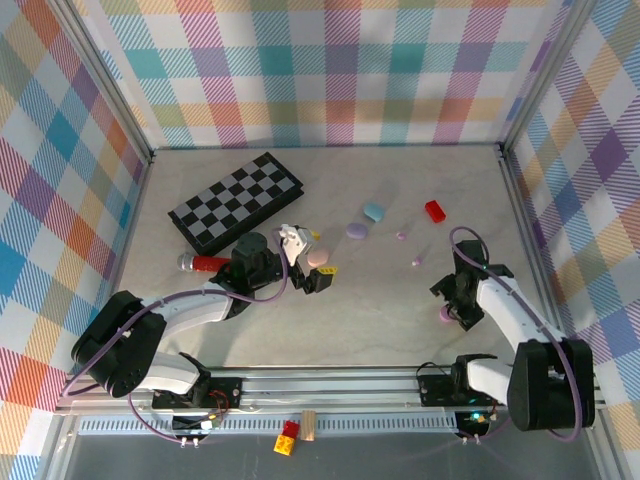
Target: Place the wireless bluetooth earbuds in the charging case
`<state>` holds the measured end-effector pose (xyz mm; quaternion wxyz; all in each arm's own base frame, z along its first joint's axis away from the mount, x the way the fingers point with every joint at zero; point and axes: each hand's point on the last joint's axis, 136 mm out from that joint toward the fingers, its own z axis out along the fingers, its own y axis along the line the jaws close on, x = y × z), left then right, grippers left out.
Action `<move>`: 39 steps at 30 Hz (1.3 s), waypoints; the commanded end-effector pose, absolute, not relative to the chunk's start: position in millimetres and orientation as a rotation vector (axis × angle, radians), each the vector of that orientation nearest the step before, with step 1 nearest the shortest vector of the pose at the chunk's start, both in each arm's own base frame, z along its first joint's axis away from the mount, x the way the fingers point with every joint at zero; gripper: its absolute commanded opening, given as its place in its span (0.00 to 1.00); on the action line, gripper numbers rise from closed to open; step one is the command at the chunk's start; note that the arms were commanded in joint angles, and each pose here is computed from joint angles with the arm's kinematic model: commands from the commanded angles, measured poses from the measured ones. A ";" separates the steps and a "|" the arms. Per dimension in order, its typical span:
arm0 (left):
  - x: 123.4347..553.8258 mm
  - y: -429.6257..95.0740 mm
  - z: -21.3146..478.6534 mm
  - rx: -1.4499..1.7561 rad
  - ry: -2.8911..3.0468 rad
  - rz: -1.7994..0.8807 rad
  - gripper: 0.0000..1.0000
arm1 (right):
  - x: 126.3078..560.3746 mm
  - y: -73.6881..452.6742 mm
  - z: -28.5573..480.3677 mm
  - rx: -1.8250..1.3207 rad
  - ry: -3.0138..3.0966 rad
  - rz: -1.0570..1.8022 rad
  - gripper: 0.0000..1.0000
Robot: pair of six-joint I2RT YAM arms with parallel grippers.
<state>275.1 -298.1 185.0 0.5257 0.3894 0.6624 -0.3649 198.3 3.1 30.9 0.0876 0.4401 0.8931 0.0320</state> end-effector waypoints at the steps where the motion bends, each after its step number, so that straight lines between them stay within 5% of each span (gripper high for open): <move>1: 271.5 -300.5 194.3 0.935 1.546 -0.879 1.00 | 213.1 0.7 35.0 1.248 2.657 0.131 0.75; 19: 271.0 -302.1 193.9 0.941 1.551 -0.887 1.00 | 219.9 -3.3 23.8 1.282 2.668 0.182 0.45; 28: 271.4 -306.0 194.5 0.947 1.543 -0.898 1.00 | 214.6 12.0 30.0 1.189 2.733 0.296 0.62; 39: 271.0 -308.2 194.6 0.945 1.537 -0.911 1.00 | 209.7 8.7 26.2 1.181 2.785 0.239 0.44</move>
